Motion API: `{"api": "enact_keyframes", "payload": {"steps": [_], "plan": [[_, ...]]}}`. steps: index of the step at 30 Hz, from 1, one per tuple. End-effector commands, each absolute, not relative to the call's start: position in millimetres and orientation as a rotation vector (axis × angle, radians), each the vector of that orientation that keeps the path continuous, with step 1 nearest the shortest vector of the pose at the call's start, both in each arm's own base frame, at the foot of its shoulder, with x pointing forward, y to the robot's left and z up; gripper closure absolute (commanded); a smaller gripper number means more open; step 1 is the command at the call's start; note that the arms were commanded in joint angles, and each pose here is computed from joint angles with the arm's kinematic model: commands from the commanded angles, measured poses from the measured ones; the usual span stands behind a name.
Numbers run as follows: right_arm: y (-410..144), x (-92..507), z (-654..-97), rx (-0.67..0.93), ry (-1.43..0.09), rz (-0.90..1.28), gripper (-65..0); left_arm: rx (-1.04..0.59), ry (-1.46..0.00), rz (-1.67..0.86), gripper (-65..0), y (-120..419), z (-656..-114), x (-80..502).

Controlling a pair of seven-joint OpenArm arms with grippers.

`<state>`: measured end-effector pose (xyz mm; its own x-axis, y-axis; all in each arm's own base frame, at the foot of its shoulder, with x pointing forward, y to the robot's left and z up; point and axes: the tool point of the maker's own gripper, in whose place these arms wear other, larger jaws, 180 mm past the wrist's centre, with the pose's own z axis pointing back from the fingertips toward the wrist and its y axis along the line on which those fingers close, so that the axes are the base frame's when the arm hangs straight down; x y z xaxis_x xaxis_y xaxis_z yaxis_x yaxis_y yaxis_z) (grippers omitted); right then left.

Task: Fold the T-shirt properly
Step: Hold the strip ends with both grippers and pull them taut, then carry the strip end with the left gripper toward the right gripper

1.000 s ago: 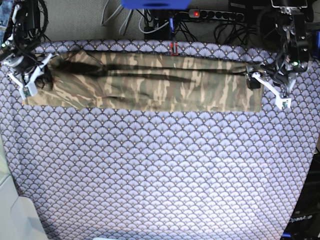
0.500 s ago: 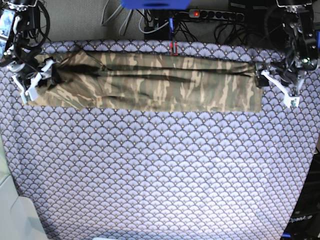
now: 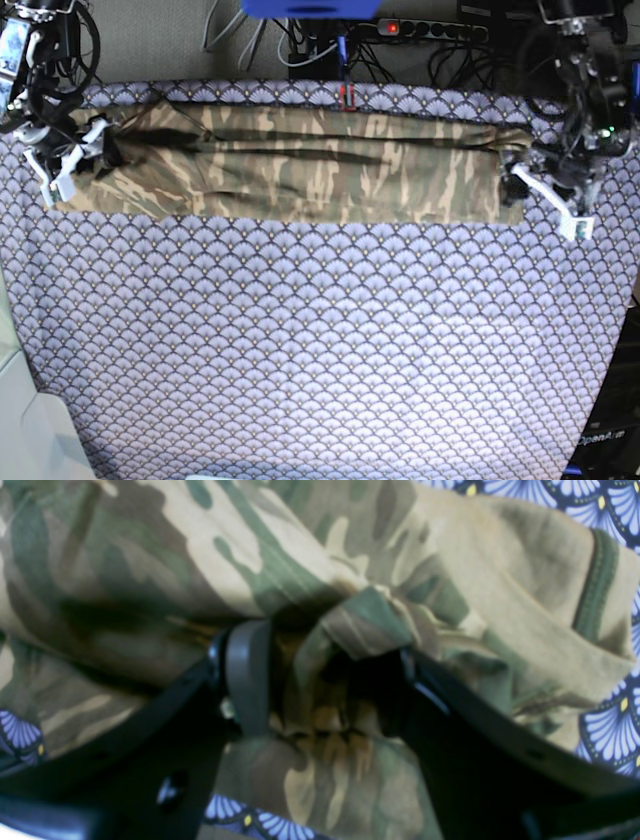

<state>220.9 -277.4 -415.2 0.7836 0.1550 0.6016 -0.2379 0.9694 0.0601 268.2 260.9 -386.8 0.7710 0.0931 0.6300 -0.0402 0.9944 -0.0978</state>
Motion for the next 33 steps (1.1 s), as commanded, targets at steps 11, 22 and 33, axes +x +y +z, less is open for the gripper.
{"api": "enact_keyframes", "payload": {"steps": [11, 22, 33], "plan": [[-283, 226, -408, 0.117, -0.651, 0.222, -32.6, -0.111, -0.634, 0.150, -55.9, 265, -413, 269], [-283, 227, -407, 0.115, -0.656, 0.225, -32.6, -0.129, -0.546, 0.171, -55.6, 259, -437, 238], [-282, 233, -404, 0.116, -0.671, 0.223, -32.6, -0.094, -0.471, 0.165, -13.5, 272, -448, 227]]}}
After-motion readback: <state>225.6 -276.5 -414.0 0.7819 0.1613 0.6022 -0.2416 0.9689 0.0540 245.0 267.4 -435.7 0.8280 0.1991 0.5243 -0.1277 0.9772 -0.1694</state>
